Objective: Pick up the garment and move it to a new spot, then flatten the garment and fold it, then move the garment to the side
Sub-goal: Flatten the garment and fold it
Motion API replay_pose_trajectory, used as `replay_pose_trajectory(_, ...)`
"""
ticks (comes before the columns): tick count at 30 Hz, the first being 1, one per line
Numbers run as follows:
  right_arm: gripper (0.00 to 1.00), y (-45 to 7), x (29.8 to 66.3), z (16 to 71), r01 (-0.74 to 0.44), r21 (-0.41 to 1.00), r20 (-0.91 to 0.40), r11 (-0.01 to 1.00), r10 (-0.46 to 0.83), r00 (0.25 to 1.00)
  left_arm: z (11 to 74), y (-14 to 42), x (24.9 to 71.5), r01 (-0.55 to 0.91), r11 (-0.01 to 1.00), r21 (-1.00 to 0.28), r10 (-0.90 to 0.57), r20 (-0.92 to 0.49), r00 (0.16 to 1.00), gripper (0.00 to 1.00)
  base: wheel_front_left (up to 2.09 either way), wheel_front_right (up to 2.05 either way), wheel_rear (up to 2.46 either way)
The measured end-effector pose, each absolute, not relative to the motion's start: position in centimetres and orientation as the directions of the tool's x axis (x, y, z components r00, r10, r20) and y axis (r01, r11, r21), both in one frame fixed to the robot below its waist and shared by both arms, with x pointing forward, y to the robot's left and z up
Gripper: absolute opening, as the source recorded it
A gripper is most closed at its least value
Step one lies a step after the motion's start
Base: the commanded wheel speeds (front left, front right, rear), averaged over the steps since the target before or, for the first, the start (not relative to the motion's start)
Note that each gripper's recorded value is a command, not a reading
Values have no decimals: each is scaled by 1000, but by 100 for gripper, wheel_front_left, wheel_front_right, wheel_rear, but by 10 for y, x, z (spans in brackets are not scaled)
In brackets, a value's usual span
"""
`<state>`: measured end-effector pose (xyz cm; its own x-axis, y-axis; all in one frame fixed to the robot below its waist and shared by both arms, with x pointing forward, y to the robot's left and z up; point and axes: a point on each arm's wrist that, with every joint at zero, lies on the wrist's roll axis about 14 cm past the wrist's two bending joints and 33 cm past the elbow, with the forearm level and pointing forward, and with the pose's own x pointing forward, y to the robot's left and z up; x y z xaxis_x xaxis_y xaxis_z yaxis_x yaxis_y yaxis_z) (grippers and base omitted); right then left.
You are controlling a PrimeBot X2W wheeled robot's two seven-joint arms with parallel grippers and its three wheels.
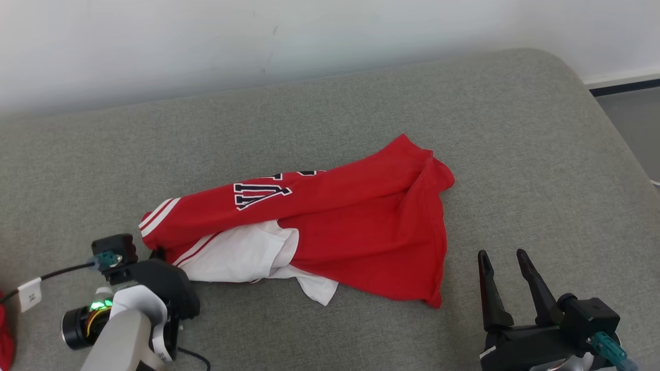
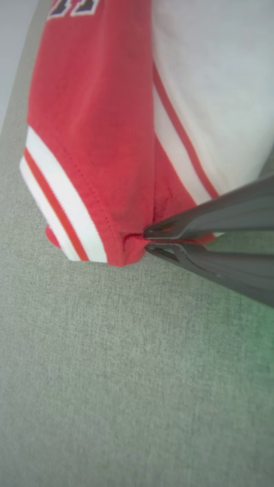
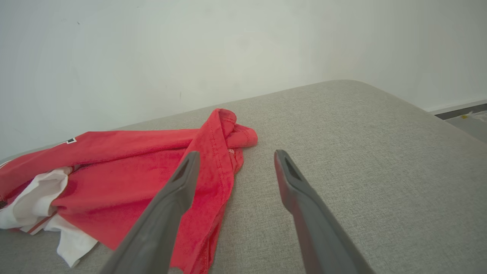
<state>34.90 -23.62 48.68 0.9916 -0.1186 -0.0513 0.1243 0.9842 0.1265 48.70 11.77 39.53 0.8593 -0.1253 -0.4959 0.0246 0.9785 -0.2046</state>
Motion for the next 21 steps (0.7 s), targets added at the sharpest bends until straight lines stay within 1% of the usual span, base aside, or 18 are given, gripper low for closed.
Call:
replay_pose_trajectory(2, 100, -234, 351, 487, 118, 127, -52, 985, -113, 992, 403, 116, 493, 30, 976, -217, -130, -464, 876, 0, 0, 0, 0)
replay_pose_trajectory(4, 100, -232, 352, 487, 111, 128, -50, 986, -106, 993, 418, 117, 503, 29, 972, -233, -123, -403, 907, 0, 0, 0, 0)
replay_pose_trajectory(5, 100, -232, 352, 487, 111, 128, -50, 986, -106, 993, 418, 117, 503, 29, 972, -233, -123, -403, 907, 0, 0, 0, 0)
replay_pose_trajectory(6, 100, -231, 353, 488, 107, 129, -46, 986, -102, 994, 437, 118, 512, 26, 966, -258, -113, -328, 938, 0, 0, 0, 0)
replay_pose_trajectory(7, 100, -231, 353, 489, 105, 130, -44, 986, -100, 994, 445, 119, 515, 27, 963, -268, -109, -296, 949, 0, 0, 0, 0)
replay_pose_trajectory(8, 100, -231, 353, 489, 105, 130, -44, 986, -100, 994, 445, 119, 515, 27, 963, -268, -109, -296, 949, 0, 0, 0, 0)
replay_pose_trajectory(11, 100, -231, 353, 490, 105, 131, -38, 986, -101, 994, 468, 121, 519, 30, 957, -289, -95, -212, 973, 0, 0, 0, 0)
replay_pose_trajectory(16, 100, -229, 355, 491, 96, 133, -38, 986, -92, 995, 496, 119, 508, 65, 942, -328, -110, -118, 987, 0, 0, 0, 0)
replay_pose_trajectory(18, 100, -226, 357, 491, 85, 135, -36, 987, -81, 996, 507, 116, 498, 95, 938, -334, -133, -94, 987, 0, 0, 0, 0)
replay_pose_trajectory(19, 100, -222, 360, 491, 72, 137, -35, 988, -68, 997, 519, 110, 484, 125, 932, -340, -158, -72, 985, 0, 0, 0, 0)
replay_pose_trajectory(21, 100, -220, 360, 492, 68, 138, -34, 988, -63, 997, 527, 108, 476, 141, 928, -346, -170, -55, 984, 0, 0, 0, 0)
